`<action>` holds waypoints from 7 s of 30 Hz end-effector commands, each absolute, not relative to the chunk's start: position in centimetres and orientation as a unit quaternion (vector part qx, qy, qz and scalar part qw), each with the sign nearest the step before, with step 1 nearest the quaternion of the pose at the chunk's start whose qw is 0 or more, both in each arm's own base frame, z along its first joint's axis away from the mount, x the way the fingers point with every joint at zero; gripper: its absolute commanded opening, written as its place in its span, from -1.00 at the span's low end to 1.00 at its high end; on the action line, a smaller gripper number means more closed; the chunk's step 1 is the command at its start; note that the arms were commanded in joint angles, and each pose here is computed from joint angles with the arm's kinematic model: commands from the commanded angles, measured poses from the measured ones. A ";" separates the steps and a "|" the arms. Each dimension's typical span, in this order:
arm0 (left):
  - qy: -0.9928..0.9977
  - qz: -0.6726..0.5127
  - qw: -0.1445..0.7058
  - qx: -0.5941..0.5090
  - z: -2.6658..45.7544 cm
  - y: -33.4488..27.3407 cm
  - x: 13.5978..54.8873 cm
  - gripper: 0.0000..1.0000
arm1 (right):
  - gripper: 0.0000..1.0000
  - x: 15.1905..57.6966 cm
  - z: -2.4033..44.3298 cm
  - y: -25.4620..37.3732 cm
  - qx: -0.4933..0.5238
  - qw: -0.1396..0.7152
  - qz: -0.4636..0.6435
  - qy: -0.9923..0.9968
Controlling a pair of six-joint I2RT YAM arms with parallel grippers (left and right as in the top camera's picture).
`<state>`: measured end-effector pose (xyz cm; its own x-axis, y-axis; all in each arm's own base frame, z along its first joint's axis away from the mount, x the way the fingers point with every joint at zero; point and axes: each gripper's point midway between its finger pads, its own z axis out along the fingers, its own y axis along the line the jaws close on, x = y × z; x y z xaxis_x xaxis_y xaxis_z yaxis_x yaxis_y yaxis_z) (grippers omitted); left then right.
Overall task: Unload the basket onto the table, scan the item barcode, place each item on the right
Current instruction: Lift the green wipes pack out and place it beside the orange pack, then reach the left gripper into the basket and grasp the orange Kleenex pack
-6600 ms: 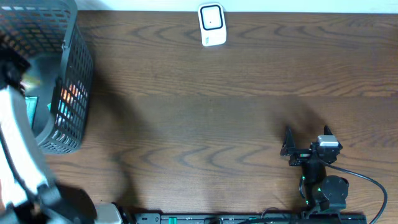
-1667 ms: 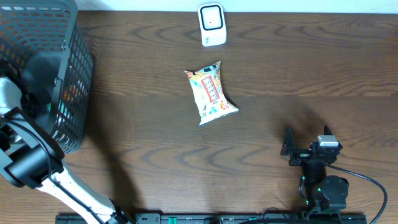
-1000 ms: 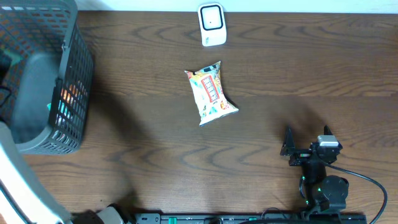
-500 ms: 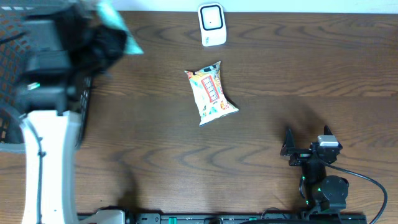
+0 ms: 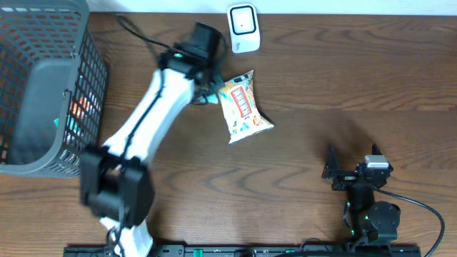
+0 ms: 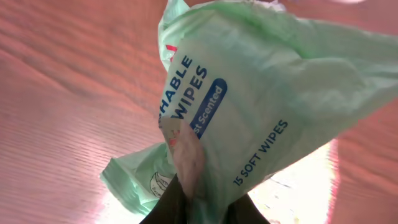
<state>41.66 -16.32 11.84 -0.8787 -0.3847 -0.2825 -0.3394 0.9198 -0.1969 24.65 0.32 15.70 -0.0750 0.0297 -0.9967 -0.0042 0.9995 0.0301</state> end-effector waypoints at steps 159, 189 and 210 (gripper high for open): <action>0.865 0.051 0.106 -0.487 10.5 24.9 35.0 0.38 | 0.98 24.6 15.7 0.2 0.005 0.680 0.006 0.733; 0.991 0.094 0.071 -0.056 5.3 25.8 36.5 0.49 | 0.98 24.6 15.7 0.2 0.005 0.680 0.006 0.733; 0.980 0.150 0.123 -0.038 2.2 27.7 38.6 -0.01 | 0.98 24.6 15.7 0.2 0.005 0.680 0.006 0.733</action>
<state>38.75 28.79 3.98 -0.9627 -0.0504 -0.2660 -0.1396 0.9343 0.3280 24.65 0.32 15.70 -0.0750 0.0297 -0.9967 -0.0042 0.9995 0.0301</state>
